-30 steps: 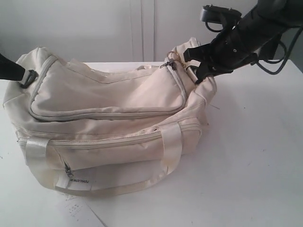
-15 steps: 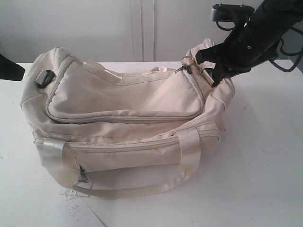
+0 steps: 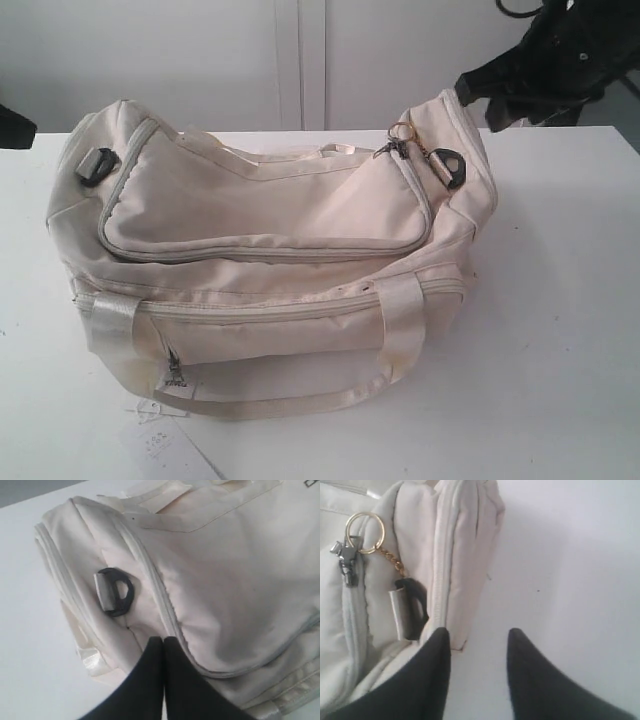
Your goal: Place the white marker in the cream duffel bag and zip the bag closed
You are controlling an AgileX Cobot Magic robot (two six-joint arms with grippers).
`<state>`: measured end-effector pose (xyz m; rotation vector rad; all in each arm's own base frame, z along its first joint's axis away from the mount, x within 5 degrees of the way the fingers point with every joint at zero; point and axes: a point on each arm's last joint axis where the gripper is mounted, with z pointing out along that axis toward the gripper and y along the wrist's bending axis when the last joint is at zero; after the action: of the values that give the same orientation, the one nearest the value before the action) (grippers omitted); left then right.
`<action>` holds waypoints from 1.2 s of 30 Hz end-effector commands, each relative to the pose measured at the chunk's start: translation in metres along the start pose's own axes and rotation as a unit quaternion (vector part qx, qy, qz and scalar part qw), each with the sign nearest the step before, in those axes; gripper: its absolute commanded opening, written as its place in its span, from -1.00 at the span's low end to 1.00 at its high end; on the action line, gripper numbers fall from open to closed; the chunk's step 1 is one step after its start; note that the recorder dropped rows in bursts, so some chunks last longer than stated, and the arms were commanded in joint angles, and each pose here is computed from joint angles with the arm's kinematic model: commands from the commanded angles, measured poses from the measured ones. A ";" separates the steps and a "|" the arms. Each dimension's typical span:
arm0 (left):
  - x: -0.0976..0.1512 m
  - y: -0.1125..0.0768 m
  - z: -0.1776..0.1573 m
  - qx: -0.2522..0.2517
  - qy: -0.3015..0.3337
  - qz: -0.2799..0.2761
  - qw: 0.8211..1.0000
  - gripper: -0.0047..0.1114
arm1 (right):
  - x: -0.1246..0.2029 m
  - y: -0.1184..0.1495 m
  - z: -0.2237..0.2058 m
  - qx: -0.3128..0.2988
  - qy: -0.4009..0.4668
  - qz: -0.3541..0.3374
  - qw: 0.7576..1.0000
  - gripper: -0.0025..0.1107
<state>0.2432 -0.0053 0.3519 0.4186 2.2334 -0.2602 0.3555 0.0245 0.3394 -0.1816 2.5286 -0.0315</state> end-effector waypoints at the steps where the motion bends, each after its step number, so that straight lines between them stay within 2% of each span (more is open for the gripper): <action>1: 0.012 0.008 -0.004 -0.052 0.058 -0.037 0.996 -0.92 | 0.003 -0.011 -0.025 0.051 -0.012 -0.013 0.999 -0.84; 2: 0.016 0.011 -0.005 -0.068 0.079 -0.047 0.994 -0.92 | 0.005 -0.013 -0.028 0.058 -0.010 -0.017 0.998 -0.95; 4: 0.020 0.013 -0.006 -0.083 0.100 -0.060 0.990 -0.92 | 0.011 -0.014 -0.030 0.065 -0.003 -0.019 0.998 -0.96; 7: 0.023 0.011 -0.007 -0.079 0.115 -0.076 0.987 -0.92 | 0.022 -0.015 -0.033 0.056 0.006 0.004 0.998 -0.96; 15: 0.020 0.000 -0.030 -0.082 0.083 -0.081 0.990 -0.92 | 0.065 -0.023 -0.058 0.048 0.003 0.043 0.998 -0.96; 18: 0.020 -0.009 -0.049 -0.089 0.056 -0.071 0.992 -0.92 | 0.076 -0.020 -0.077 0.051 -0.066 0.044 0.995 -0.96; 21: 0.022 -0.020 -0.073 -0.109 0.003 -0.054 0.993 -0.92 | 0.093 -0.015 -0.099 0.052 -0.197 0.053 0.978 -0.96; 24: 0.041 -0.028 -0.080 -0.132 -0.055 -0.068 0.987 -0.92 | 0.112 -0.010 -0.114 0.046 -0.277 0.059 0.958 -0.96; 30: 0.080 -0.045 -0.094 -0.161 -0.129 -0.053 0.977 -0.92 | 0.148 0.008 -0.119 0.015 -0.355 0.037 0.934 -0.96; 36: 0.105 -0.057 -0.101 -0.166 -0.153 -0.049 0.973 -0.92 | 0.179 0.011 -0.124 0.009 -0.394 0.048 0.918 -0.96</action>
<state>0.0967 -0.0017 0.3440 0.0991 1.9757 0.0113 0.1505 0.0089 0.3417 -0.0624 1.7900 0.0239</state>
